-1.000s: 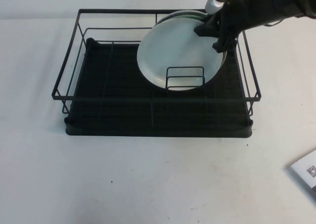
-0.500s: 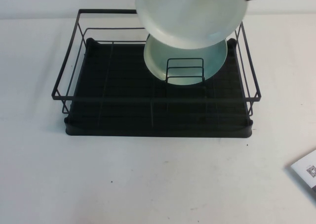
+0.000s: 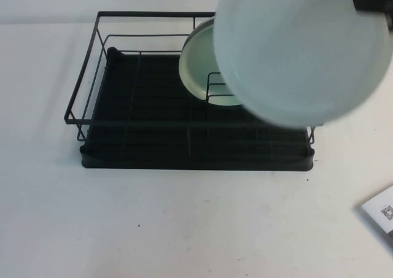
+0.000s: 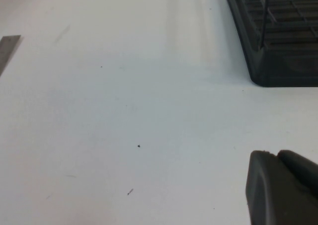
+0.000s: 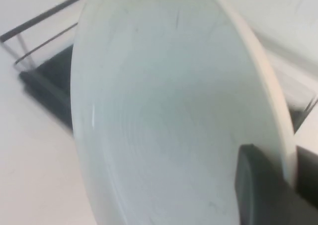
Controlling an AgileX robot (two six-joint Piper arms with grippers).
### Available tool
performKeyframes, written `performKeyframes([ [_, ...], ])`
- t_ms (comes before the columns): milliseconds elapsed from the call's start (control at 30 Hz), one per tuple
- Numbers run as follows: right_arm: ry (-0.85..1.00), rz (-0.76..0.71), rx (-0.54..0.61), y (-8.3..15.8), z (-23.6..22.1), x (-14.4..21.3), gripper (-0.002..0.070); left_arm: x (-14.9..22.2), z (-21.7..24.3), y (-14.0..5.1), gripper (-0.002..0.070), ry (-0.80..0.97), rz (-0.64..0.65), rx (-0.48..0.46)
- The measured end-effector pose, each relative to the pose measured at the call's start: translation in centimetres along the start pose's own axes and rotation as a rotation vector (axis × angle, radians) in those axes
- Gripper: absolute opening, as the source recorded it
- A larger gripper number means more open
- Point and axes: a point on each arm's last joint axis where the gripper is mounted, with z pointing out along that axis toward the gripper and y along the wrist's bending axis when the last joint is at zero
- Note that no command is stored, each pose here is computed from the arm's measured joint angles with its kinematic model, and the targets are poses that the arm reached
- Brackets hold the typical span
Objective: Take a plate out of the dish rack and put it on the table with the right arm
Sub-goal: Place the plate from the table
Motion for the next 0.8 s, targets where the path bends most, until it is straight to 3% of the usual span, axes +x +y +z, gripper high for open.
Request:
performKeyframes([
  [167, 0.096, 0.238, -0.051, 2.3, 1.3, 7.5, 0.0062, 0.0, 0.0, 0.0, -0.0006, 0.0, 0.0, 0.0],
  [400, 0.227, 0.719, -0.26, 5.1, 6.8, 15.6, 0.0062, 0.0, 0.0, 0.0, -0.0006, 0.0, 0.0, 0.0],
  [567, 0.293, 0.848, -0.276, 4.8, 10.4, 18.2, 0.0062, 0.0, 0.0, 0.0, -0.0006, 0.0, 0.0, 0.0],
  [800, 0.379, 0.904, -0.264, 4.0, 15.1, 20.9, 0.0061, 0.0, 0.0, 0.0, -0.0006, 0.0, 0.0, 0.0],
])
